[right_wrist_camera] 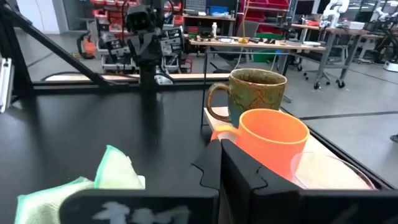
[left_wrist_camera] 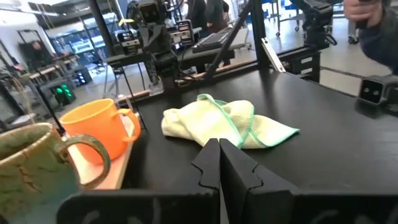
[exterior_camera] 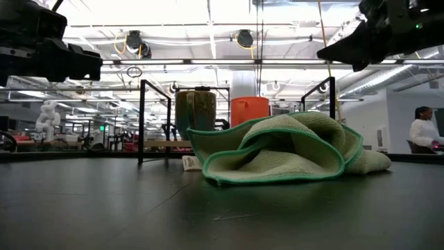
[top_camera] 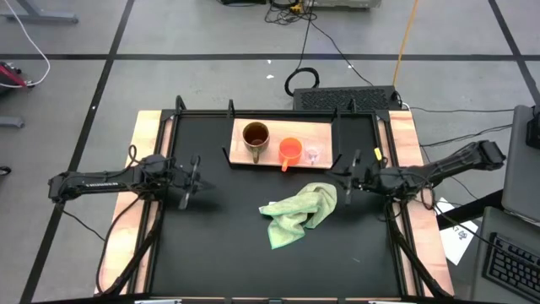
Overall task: Stack small to large cups/mugs on shelf
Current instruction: Return to Home Position
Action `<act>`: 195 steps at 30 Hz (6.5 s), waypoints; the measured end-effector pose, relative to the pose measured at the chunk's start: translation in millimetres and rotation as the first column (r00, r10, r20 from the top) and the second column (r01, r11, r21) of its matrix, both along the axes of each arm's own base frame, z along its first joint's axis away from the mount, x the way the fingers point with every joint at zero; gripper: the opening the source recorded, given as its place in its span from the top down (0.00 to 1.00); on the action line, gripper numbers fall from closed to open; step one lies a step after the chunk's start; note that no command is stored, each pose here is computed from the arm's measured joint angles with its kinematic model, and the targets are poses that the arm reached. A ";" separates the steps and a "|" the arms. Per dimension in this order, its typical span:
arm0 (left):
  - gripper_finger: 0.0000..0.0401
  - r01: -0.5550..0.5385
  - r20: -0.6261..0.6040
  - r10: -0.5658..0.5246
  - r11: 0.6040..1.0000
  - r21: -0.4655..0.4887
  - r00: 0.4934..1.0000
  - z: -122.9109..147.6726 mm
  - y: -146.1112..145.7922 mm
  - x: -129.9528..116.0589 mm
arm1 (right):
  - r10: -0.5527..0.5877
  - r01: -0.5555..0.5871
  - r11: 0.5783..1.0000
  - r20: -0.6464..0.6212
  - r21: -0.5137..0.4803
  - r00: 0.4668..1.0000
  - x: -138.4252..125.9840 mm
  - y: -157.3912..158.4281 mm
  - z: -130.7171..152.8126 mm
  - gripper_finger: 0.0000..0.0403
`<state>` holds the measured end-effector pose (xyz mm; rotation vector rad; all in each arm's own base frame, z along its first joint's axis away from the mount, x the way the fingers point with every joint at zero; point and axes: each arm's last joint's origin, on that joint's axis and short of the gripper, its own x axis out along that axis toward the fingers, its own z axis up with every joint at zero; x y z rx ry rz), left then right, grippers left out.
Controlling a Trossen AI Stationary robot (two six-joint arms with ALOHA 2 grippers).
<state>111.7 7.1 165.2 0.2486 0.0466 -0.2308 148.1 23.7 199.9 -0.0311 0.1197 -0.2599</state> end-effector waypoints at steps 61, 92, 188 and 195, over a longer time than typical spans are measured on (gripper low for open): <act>0.95 -0.121 -0.064 0.113 0.981 -0.150 0.992 -3.0 14.6 -2.5 | 0.186 -0.170 0.980 0.167 -0.105 0.968 -38.1 -9.3 -21.3 1.00; 0.95 -0.122 -0.064 0.114 0.981 -0.149 0.991 -3.0 14.6 -2.4 | 0.179 -0.175 0.984 0.186 -0.038 0.966 -38.1 -9.3 -21.3 1.00; 0.95 -0.123 -0.064 0.114 0.981 -0.149 0.991 -3.0 14.6 -2.4 | 0.179 -0.175 0.984 0.185 -0.038 0.966 -38.1 -9.3 -21.3 1.00; 0.95 -0.123 -0.064 0.114 0.981 -0.149 0.991 -3.0 14.6 -2.4 | 0.178 -0.175 0.984 0.186 -0.037 0.966 -38.1 -9.3 -21.3 1.00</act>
